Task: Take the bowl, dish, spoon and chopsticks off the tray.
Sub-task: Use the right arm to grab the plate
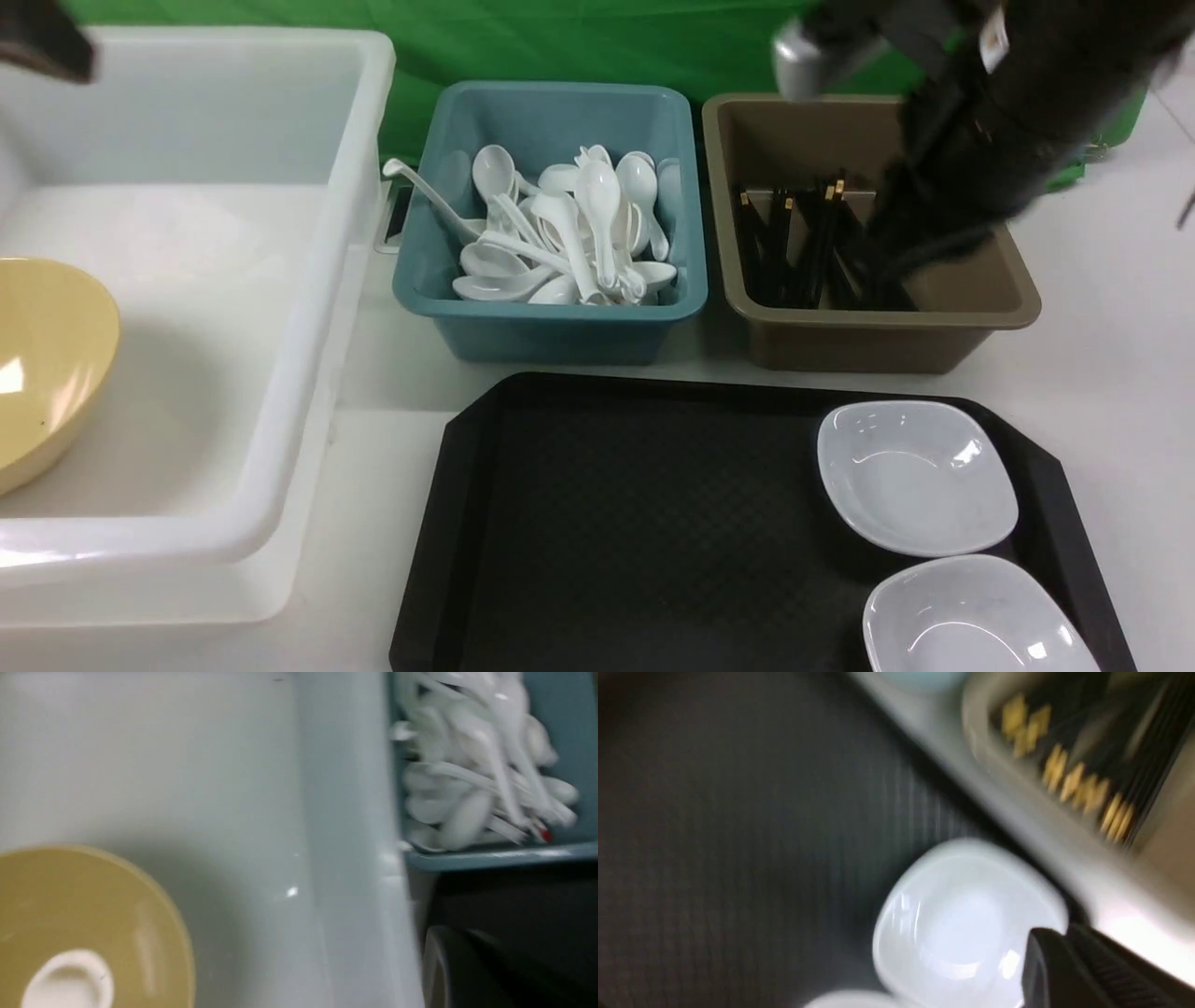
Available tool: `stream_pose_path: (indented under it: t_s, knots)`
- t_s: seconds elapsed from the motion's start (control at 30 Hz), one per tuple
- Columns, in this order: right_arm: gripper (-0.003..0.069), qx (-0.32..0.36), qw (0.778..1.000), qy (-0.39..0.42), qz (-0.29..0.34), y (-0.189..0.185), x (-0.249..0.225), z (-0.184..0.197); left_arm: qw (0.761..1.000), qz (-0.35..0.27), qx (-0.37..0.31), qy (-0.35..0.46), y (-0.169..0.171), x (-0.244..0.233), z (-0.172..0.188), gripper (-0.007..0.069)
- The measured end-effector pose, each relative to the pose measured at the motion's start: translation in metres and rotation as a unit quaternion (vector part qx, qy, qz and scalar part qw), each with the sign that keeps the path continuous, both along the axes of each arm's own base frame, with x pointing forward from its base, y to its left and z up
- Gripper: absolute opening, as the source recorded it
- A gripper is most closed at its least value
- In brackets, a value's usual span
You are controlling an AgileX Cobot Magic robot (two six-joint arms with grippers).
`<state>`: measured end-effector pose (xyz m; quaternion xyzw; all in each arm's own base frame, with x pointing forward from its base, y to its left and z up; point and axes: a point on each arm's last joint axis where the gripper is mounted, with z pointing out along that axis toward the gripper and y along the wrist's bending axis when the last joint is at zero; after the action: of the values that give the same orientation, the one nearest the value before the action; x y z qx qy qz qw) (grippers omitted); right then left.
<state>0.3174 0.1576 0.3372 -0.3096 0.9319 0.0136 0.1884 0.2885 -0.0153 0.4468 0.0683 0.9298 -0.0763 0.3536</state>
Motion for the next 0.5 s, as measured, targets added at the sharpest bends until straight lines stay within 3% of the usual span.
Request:
stream_pose_path:
  t_s: [0.1, 0.27, 0.37, 0.5]
  knots:
    - [0.0148, 0.005, 0.999, 0.03, -0.033, -0.005, -0.001, -0.035, 0.997, -0.076, 0.019, -0.001, -0.041, -0.02, -0.001, -0.0019]
    - [0.0414, 0.017, 0.998, 0.043, -0.049, 0.001, 0.003, -0.086, 0.988, -0.145, 0.033, 0.046, -0.079, -0.05, -0.031, -0.002]
    - [0.0486, 0.01, 0.997, 0.058, -0.053, 0.005, 0.012, -0.111, 0.986, -0.149, 0.029, 0.065, -0.084, -0.061, -0.053, -0.002]
    - [0.051, -0.002, 0.994, 0.089, -0.057, 0.009, 0.019, -0.141, 0.987, -0.14, 0.026, 0.076, -0.079, -0.075, -0.074, -0.002]
